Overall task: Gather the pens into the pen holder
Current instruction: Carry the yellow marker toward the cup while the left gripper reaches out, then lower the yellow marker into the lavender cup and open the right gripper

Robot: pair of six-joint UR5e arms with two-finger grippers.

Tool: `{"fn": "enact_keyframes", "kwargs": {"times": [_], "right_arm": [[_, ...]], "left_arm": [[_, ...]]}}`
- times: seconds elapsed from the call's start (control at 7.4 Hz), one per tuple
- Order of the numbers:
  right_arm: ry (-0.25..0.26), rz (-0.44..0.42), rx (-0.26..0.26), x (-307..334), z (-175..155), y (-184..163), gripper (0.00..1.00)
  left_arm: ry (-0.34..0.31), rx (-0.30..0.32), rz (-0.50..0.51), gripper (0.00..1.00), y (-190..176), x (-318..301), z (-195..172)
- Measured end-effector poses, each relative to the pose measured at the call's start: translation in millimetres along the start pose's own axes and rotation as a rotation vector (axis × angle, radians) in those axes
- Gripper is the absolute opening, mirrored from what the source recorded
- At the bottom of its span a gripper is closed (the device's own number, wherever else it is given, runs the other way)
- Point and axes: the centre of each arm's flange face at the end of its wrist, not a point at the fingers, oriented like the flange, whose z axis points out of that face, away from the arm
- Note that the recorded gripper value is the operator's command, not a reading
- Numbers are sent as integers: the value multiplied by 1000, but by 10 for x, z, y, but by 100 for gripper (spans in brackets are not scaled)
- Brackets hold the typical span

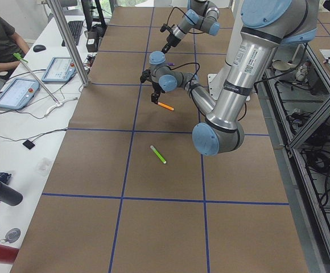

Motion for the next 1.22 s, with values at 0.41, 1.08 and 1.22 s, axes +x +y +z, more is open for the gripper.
{"fn": "enact_keyframes", "kwargs": {"times": [0.41,1.08,1.22], "right_arm": [[26,-11,26,-134,214,171,0],[33,-28,15,-47,283,336,100],[24,-27,13,-44,238,316,100]], "left_arm": [[3,-4,-1,99,16,36,20],[19,-50,7,98,128,305,281],[20,-58,11,95,102,358,345]]}}
